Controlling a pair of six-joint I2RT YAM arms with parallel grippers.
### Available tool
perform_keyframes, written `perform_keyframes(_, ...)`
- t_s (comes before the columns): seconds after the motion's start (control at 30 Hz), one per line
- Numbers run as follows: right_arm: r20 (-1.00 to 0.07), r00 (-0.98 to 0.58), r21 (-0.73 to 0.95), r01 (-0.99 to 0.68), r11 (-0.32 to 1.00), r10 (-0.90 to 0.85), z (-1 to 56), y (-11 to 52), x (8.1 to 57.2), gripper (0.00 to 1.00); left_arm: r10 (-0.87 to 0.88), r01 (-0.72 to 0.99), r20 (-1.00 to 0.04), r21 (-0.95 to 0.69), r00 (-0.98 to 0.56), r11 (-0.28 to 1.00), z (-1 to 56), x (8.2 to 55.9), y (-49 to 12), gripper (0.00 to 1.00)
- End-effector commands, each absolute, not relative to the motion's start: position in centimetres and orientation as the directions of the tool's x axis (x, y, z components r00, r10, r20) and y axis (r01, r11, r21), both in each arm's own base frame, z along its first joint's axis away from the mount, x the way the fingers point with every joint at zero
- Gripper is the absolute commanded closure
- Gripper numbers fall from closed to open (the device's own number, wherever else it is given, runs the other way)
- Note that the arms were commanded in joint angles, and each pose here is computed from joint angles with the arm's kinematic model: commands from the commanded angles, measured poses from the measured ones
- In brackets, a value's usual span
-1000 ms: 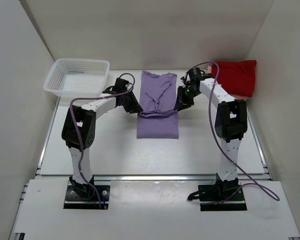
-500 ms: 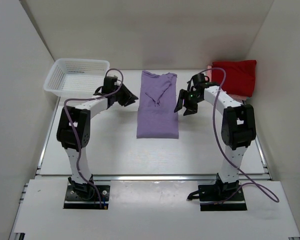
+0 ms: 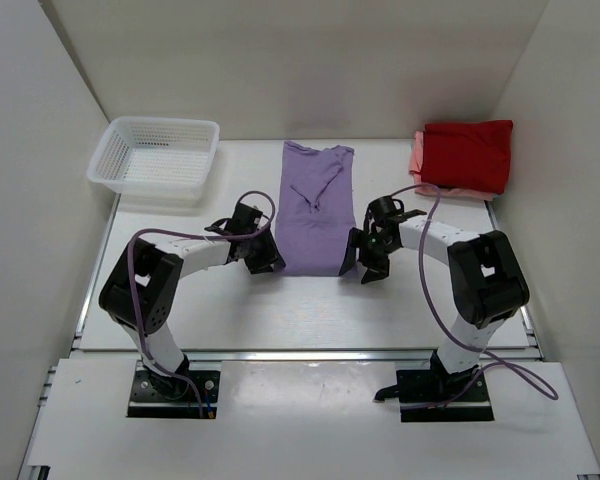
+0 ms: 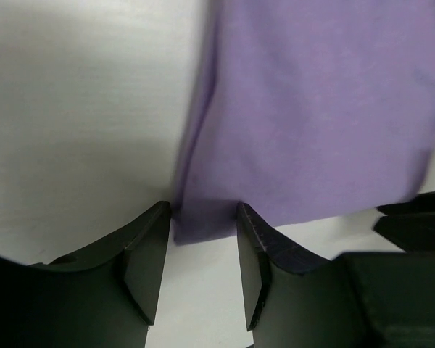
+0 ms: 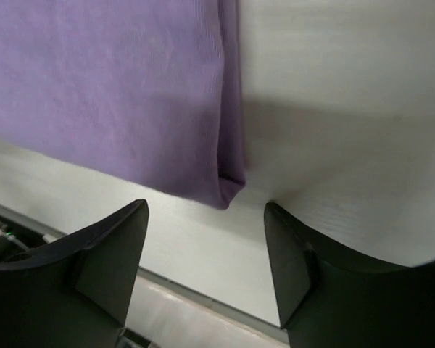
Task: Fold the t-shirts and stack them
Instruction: Grab one side of the 2/3 rectangular tshirt with both arms
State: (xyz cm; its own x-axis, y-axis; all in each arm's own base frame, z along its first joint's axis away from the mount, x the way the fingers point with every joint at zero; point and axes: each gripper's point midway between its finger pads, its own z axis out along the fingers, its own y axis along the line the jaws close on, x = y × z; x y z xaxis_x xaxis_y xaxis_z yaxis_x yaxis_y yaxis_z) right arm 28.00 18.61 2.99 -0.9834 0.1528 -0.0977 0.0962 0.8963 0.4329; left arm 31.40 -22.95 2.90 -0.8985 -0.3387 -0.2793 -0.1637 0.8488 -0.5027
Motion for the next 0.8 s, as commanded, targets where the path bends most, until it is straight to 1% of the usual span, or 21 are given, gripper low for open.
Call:
perform_keyframes(0.0, -0.158, -0.965, 0.478, 0.112, 0.871, 0.210, 4.2, 19.1, 29.1, 0.36, -0.362, -0.177, -0.325, -0.482, -0.874, 0.858, 3.6, 31.4, -22.0, 0.47)
perform_keyframes(0.1, -0.133, -0.965, 0.488, 0.136, 0.862, 0.228, 3.5, 19.0, 28.6, 0.35, -0.363, -0.181, -0.318, -0.481, -0.876, 0.858, 3.2, 31.1, -21.9, 0.47)
perform_keyframes(0.13, -0.147, -0.963, 0.500, 0.126, 0.857, 0.227, 3.7, 19.3, 28.8, 0.36, -0.367, -0.189, -0.306, -0.483, -0.879, 0.855, 3.0, 31.0, -21.9, 0.47)
perform_keyframes(0.2, -0.132, -0.960, 0.510, 0.147, 0.847, 0.246, 3.5, 19.3, 28.9, 0.36, -0.368, -0.198, -0.289, -0.480, -0.884, 0.854, 2.9, 30.5, -21.8, 0.46)
perform_keyframes(0.23, -0.123, -0.961, 0.513, 0.152, 0.845, 0.248, 3.4, 19.4, 28.8, 0.36, -0.369, -0.196, -0.302, -0.477, -0.879, 0.857, 3.1, 30.8, -21.7, 0.46)
perform_keyframes(0.4, -0.112, -0.959, 0.518, 0.166, 0.839, 0.259, 2.6, 19.8, 28.9, 0.36, -0.367, -0.205, -0.273, -0.479, -0.889, 0.854, 2.7, 29.8, -22.5, 0.46)
perform_keyframes(0.47, -0.109, -0.954, 0.534, 0.179, 0.826, 0.278, 2.5, 19.9, 29.3, 0.38, -0.371, -0.217, -0.251, -0.481, -0.894, 0.849, 2.1, 29.9, -23.1, 0.46)
perform_keyframes(0.5, -0.108, -0.952, 0.535, 0.187, 0.824, 0.286, 2.3, 19.8, 29.6, 0.41, -0.375, -0.218, -0.252, -0.486, -0.892, 0.846, 2.1, 30.3, -23.4, 0.47)
perform_keyframes(0.53, -0.109, -0.953, 0.543, 0.180, 0.820, 0.281, 2.3, 19.9, 29.7, 0.52, -0.388, -0.235, -0.233, -0.493, -0.892, 0.837, 1.8, 30.4, -23.8, 0.54)
perform_keyframes(0.57, -0.107, -0.955, 0.537, 0.178, 0.825, 0.277, 2.1, 19.7, 29.8, 0.69, -0.394, -0.247, -0.218, -0.495, -0.893, 0.833, 1.7, 30.4, -24.1, 0.65)
perform_keyframes(0.6, -0.115, -0.956, 0.537, 0.168, 0.827, 0.269, 2.3, 19.9, 30.0, 0.81, -0.403, -0.255, -0.213, -0.502, -0.890, 0.827, 1.8, 30.7, -24.3, 0.73)
perform_keyframes(0.63, -0.126, -0.958, 0.531, 0.154, 0.834, 0.257, 2.4, 20.0, 30.0, 0.96, -0.404, -0.261, -0.200, -0.502, -0.892, 0.825, 1.6, 30.4, -24.3, 0.75)
perform_keyframes(0.67, -0.126, -0.959, 0.527, 0.152, 0.836, 0.253, 2.5, 19.8, 29.9, 1.00, -0.414, -0.268, -0.200, -0.506, -0.888, 0.820, 1.7, 30.4, -24.1, 0.81)
perform_keyframes(0.7, -0.131, -0.961, 0.514, 0.144, 0.845, 0.243, 2.4, 19.8, 29.4, 1.00, -0.414, -0.271, -0.193, -0.507, -0.889, 0.818, 1.6, 30.0, -24.0, 0.87)
perform_keyframes(0.73, -0.141, -0.963, 0.519, 0.128, 0.845, 0.232, 2.7, 19.7, 29.2, 1.00, -0.426, -0.277, -0.198, -0.512, -0.883, 0.813, 1.9, 29.9, -23.7, 0.90)
perform_keyframes(0.77, -0.141, -0.966, 0.512, 0.114, 0.852, 0.214, 2.5, 19.7, 28.5, 0.99, -0.418, -0.273, -0.194, -0.509, -0.888, 0.816, 1.7, 29.1, -23.5, 0.98)
